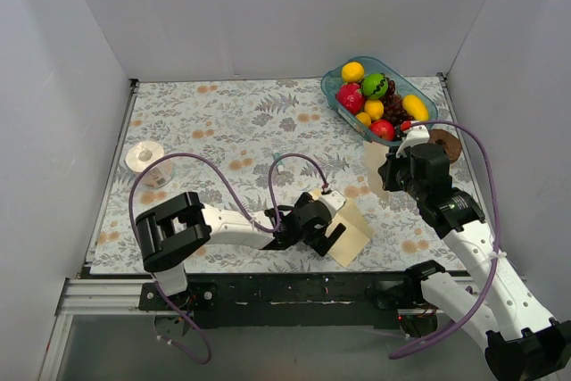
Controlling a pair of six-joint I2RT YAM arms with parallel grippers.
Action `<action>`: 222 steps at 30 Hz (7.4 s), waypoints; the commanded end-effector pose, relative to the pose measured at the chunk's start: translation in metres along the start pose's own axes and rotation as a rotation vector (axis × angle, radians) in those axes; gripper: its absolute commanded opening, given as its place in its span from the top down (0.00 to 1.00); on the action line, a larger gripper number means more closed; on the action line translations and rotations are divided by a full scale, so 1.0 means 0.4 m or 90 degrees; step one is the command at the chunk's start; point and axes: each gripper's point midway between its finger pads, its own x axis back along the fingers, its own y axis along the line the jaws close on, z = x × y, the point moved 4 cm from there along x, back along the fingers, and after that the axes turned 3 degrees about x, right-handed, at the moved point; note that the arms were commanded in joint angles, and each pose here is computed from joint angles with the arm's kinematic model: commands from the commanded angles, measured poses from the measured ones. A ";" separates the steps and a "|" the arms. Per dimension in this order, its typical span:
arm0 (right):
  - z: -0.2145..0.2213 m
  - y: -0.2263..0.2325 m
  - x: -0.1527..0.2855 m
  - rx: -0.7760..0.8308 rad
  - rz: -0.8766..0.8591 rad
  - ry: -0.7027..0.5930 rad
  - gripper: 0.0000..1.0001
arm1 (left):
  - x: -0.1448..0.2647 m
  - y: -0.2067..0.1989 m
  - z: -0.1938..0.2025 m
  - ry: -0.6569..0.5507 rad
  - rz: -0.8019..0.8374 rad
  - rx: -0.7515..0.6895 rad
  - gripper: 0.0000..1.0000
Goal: Place the letter into the envelope and seal it
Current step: Adjust the envelope at the center of the board, then place the 1/2-folded letter in the envelope.
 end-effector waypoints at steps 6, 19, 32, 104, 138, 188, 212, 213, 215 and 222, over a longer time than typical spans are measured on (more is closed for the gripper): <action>-0.043 0.003 0.011 0.000 0.000 -0.033 0.99 | -0.001 0.033 0.160 0.186 0.108 -0.225 0.02; -0.055 0.005 0.019 0.004 -0.004 -0.039 0.99 | 0.026 0.153 0.072 0.076 0.068 -0.413 0.02; -0.059 0.013 0.027 -0.008 -0.017 -0.046 0.99 | 0.129 0.273 -0.088 -0.061 -0.016 -0.296 0.02; 0.252 0.204 -0.018 -0.477 -0.281 0.219 0.99 | 0.091 0.203 0.040 0.015 0.122 0.386 0.16; 0.258 0.051 -0.115 -0.454 -0.011 0.057 0.99 | 0.079 0.202 0.018 0.013 0.122 0.385 0.17; 0.276 0.083 -0.162 -0.324 -0.099 0.101 0.99 | 0.053 0.180 0.017 0.036 0.163 0.382 0.22; 0.313 0.119 -0.177 -0.285 -0.171 0.181 0.99 | 0.051 0.175 0.025 0.045 0.172 0.382 0.24; 0.314 0.121 -0.178 -0.286 -0.174 0.184 0.99 | 0.052 0.175 0.027 0.046 0.172 0.383 0.24; 0.318 0.123 -0.181 -0.286 -0.176 0.193 0.99 | 0.051 0.175 0.025 0.045 0.172 0.381 0.24; 0.324 0.134 -0.186 -0.289 -0.195 0.212 0.99 | 0.053 0.174 0.026 0.046 0.175 0.380 0.24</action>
